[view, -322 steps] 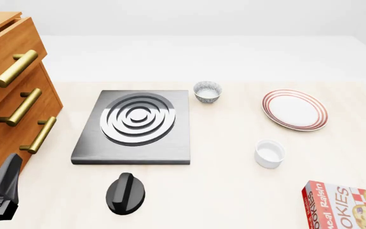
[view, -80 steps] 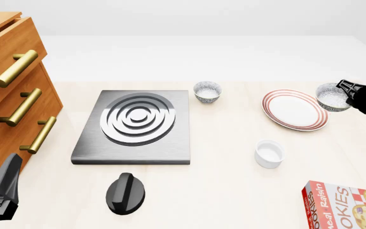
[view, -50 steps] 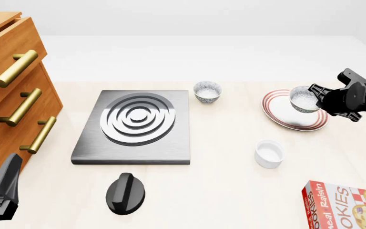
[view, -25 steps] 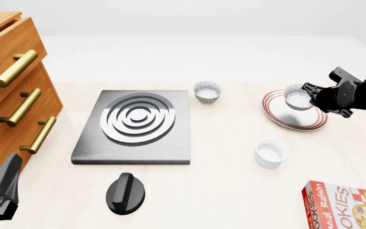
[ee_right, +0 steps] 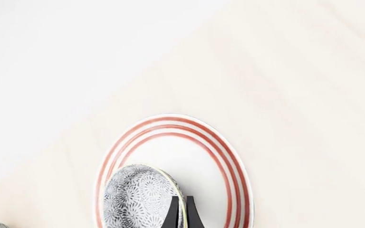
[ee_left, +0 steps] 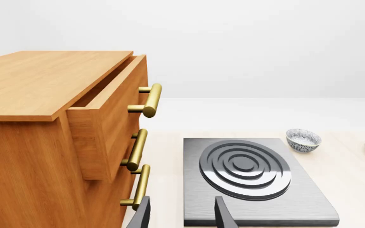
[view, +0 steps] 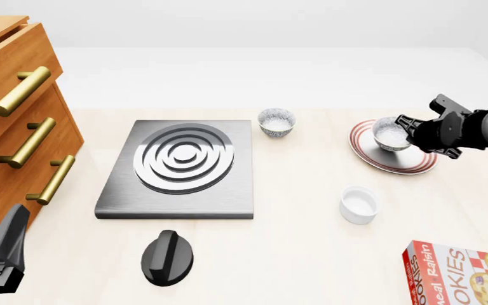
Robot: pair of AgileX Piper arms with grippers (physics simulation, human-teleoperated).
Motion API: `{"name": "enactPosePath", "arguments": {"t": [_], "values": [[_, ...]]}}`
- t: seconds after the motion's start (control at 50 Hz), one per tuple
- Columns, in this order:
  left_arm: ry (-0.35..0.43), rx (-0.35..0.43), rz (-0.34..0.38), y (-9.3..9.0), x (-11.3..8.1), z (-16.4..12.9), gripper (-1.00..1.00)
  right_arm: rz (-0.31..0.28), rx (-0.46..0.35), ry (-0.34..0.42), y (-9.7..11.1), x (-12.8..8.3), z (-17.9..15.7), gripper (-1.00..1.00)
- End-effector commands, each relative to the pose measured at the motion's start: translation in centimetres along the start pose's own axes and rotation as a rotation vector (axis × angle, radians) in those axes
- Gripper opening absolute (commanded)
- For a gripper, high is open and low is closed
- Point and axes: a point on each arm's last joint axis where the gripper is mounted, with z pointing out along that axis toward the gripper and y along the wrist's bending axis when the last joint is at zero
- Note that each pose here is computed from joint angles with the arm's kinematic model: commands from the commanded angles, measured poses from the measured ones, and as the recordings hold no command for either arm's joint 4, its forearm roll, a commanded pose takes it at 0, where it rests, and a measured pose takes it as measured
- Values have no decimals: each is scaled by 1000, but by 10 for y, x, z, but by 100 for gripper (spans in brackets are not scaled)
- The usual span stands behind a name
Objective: Pick the akita bowl next to the cookies box and place it on the plate.
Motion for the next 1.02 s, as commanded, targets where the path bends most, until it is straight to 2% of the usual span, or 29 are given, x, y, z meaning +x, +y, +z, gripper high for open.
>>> {"name": "enactPosePath", "arguments": {"t": [0.02,0.18,0.2,0.28,0.34,0.4,0.46,0.48,0.52,0.56,0.6,0.62,0.66,0.7,0.72,0.74,0.76,0.8,0.82,0.84,0.86,0.88,0.9,0.92,0.96,0.98,1.0,1.02], "values": [[0,0,0,0,0,0,100,3,-2,9,1,6,6,-100],[0,0,0,0,0,0,100,-8,-46,-25,16,5,-16,-100],[0,0,0,0,0,0,100,-12,-46,-20,18,4,-19,100],[0,0,0,0,0,0,100,-19,-81,-60,29,-3,-44,100],[0,0,0,0,0,0,100,1,-129,-133,38,-19,-93,100],[0,0,0,0,0,0,100,9,-189,-244,44,-39,-165,100],[0,0,0,0,0,0,100,-1,-228,-316,47,-47,-222,100],[0,0,0,0,0,0,100,-1,-228,-316,47,-47,-222,100],[0,0,0,0,0,0,100,3,-279,-359,52,-46,-263,100],[0,0,0,0,0,0,100,-24,-305,-422,49,-47,-308,100],[0,0,0,0,0,0,100,-29,-365,-491,43,-36,-361,100],[0,0,0,0,0,0,100,-22,-378,-516,39,-32,-376,100],[0,0,0,0,0,0,100,11,-447,-623,22,-12,-434,100],[0,0,0,0,0,0,100,18,-508,-708,8,6,-475,100],[0,0,0,0,0,0,100,18,-508,-708,8,6,-475,100],[0,0,0,0,0,0,100,77,-606,-751,-6,27,-509,100],[0,0,0,0,0,0,100,119,-734,-819,-24,48,-552,100],[0,0,0,0,0,0,100,138,-755,-914,-36,58,-592,100],[0,0,0,0,0,0,100,172,-759,-997,-39,65,-612,100],[0,0,0,0,0,0,100,193,-795,-1052,-44,74,-628,100],[0,0,0,0,0,0,100,201,-835,-1145,-51,88,-656,100],[0,0,0,0,0,0,100,201,-835,-1145,-51,88,-656,100],[0,0,0,0,0,0,100,167,-852,-1239,-58,102,-688,100],[0,0,0,0,0,0,100,167,-852,-1239,-58,102,-689,100],[0,0,0,0,0,0,100,168,-946,-1279,-76,116,-705,100],[0,0,0,0,0,0,100,120,-948,-1301,-84,116,-712,100],[0,0,0,0,0,0,100,75,-908,-1342,-85,119,-716,100],[0,0,0,0,0,0,100,43,-937,-1374,-96,121,-716,100]]}}
